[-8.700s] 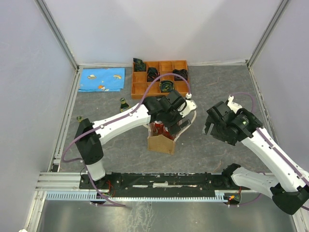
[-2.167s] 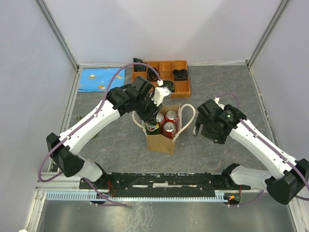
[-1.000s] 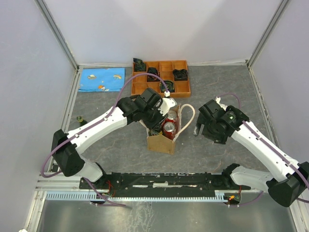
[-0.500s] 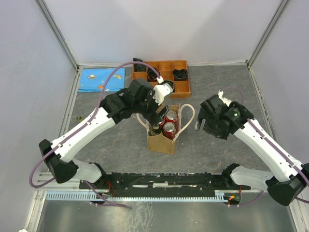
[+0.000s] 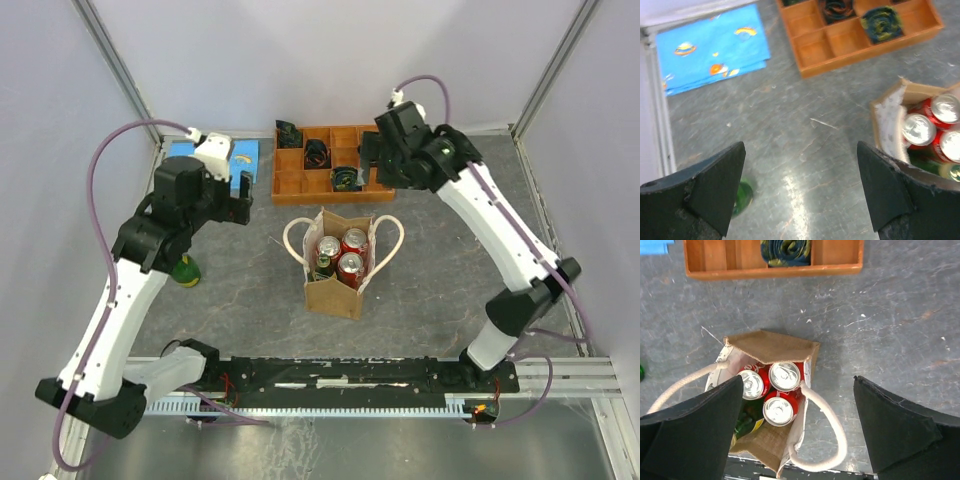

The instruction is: Place the beverage into the canvas bag

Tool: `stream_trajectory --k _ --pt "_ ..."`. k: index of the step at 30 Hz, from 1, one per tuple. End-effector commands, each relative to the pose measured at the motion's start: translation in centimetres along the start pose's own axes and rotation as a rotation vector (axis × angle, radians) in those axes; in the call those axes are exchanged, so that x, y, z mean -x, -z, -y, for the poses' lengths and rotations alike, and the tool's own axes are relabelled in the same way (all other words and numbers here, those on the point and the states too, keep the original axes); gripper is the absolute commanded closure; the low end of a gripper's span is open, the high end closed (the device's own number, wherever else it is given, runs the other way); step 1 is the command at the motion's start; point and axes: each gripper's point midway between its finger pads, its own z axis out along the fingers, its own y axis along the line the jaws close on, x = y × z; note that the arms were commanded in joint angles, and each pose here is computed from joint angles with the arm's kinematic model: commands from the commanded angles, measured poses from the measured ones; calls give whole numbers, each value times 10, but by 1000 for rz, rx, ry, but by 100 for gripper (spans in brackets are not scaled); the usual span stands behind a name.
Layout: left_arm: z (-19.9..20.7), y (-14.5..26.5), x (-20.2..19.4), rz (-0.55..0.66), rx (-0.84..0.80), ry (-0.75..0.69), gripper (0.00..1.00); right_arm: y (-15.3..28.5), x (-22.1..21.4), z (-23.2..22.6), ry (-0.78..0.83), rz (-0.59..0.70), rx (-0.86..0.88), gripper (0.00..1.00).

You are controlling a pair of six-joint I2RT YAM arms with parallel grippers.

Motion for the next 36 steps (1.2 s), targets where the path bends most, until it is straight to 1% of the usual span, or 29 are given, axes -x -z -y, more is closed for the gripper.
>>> stream_trajectory --k 1,2,3,6,12,19,23,25,29,33,36 --pt "-60 6 -37 -2 310 163 2 -13 -3 -20 45 -19 94 1" --pt "-69 11 -37 29 359 187 2 -15 -10 -19 41 -31 101 1" --pt "-76 9 -50 30 404 202 3 -17 -16 -18 40 -43 105 1" --pt "-92 10 -69 92 495 236 3 -21 -36 -8 52 -89 79 1" --pt "-109 8 -100 189 610 259 4 -14 -59 15 64 -121 29 1" --pt "-133 5 -142 198 765 298 4 -3 -62 27 71 -124 0 1" --pt "-149 17 -151 233 869 299 4 -7 -60 21 74 -152 5 1" --pt "-157 22 -156 240 915 325 4 -9 -58 16 77 -161 10 1" --pt "-153 26 -153 255 879 361 4 -14 -53 8 72 -173 18 1" --pt "-146 21 -154 237 826 373 4 -20 -52 0 51 -185 34 1" --pt "-148 17 -162 233 846 376 2 -22 -53 -2 38 -188 39 1"
